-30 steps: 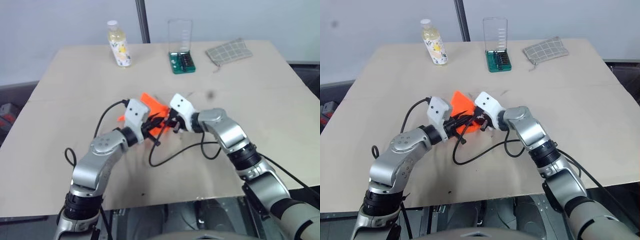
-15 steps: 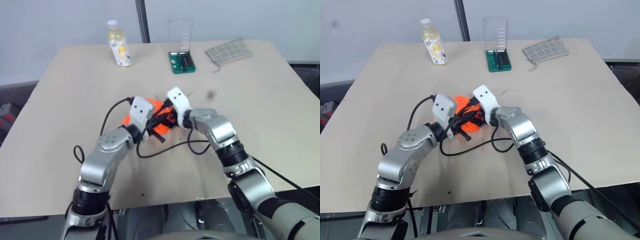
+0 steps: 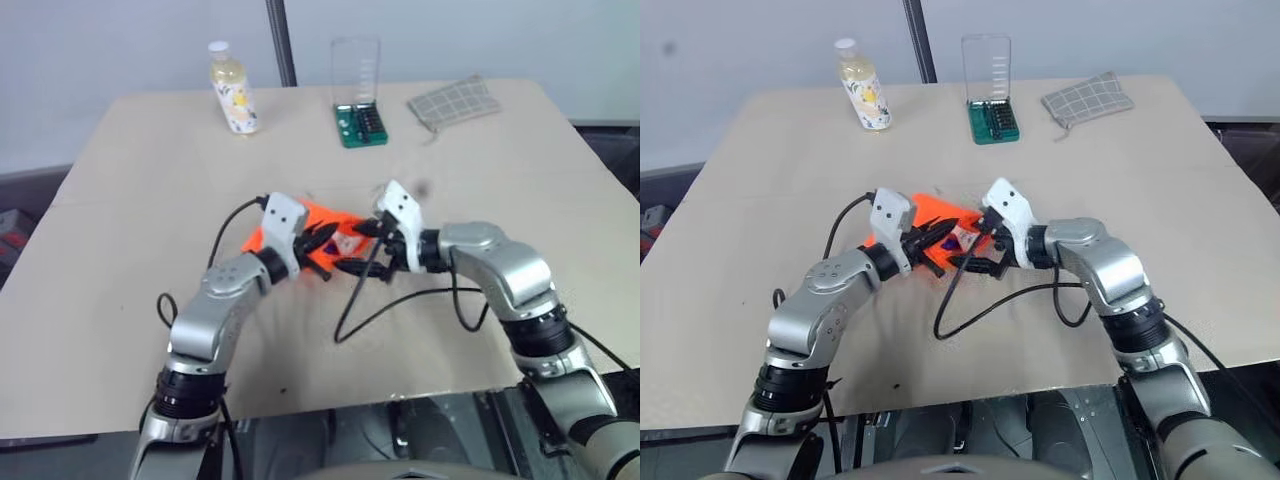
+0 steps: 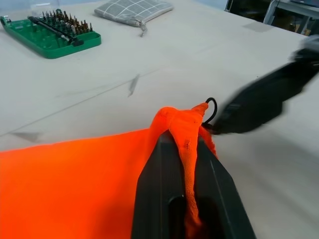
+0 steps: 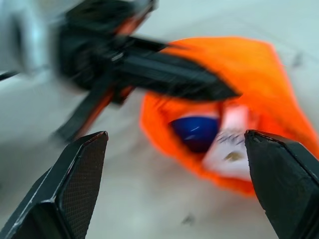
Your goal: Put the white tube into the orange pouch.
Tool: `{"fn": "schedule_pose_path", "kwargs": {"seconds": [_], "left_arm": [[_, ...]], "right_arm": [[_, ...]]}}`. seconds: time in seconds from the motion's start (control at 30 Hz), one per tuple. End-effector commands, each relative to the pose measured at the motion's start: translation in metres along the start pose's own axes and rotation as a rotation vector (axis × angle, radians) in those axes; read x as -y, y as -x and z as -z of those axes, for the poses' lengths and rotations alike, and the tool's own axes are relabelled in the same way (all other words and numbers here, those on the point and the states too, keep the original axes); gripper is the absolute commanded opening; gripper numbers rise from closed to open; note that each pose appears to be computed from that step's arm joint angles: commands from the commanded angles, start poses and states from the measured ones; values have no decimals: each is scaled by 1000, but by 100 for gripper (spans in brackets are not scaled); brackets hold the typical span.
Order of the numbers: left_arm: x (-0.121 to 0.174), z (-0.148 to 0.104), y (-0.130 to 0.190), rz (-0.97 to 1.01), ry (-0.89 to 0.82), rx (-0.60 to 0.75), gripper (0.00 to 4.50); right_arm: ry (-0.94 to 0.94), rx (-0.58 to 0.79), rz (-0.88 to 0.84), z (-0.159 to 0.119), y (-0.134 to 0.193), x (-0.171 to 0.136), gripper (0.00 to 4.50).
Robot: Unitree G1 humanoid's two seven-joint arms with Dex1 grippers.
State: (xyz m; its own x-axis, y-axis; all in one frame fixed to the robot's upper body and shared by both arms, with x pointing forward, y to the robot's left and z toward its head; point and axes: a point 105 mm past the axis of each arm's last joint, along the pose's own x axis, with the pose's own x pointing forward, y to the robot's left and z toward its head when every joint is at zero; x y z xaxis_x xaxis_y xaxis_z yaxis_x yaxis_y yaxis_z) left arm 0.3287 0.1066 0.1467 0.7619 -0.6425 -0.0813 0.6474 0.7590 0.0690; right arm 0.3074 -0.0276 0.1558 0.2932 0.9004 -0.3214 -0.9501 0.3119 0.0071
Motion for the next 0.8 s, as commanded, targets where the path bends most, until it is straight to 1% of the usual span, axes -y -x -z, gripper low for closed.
{"fn": "schedule_pose_path", "kwargs": {"seconds": [0.03,0.13,0.2,0.3,0.33,0.4,0.6,0.73,0.8], "left_arm": [[-1,-12,2,-1,-32,45,0],[-2,-12,3,-2,-35,44,0],[-3,-12,4,-1,-37,42,0],[-3,-12,4,0,-39,39,0],[-3,-12,5,-1,-40,39,0],[-4,-13,5,-5,-42,40,0],[-8,-13,9,-23,-48,38,0],[-12,-13,12,-35,-51,34,0],[-13,-13,13,-39,-54,33,0]], "right_arm": [[103,10,23,-7,18,5,443],[177,-43,153,2,29,33,443],[153,-39,243,4,31,53,443],[152,-34,293,8,26,67,443],[233,-81,325,16,23,74,443],[324,-131,349,28,16,83,443],[399,-99,338,39,-6,92,443],[387,-1,315,36,-21,91,443],[380,24,311,37,-25,91,443]]}}
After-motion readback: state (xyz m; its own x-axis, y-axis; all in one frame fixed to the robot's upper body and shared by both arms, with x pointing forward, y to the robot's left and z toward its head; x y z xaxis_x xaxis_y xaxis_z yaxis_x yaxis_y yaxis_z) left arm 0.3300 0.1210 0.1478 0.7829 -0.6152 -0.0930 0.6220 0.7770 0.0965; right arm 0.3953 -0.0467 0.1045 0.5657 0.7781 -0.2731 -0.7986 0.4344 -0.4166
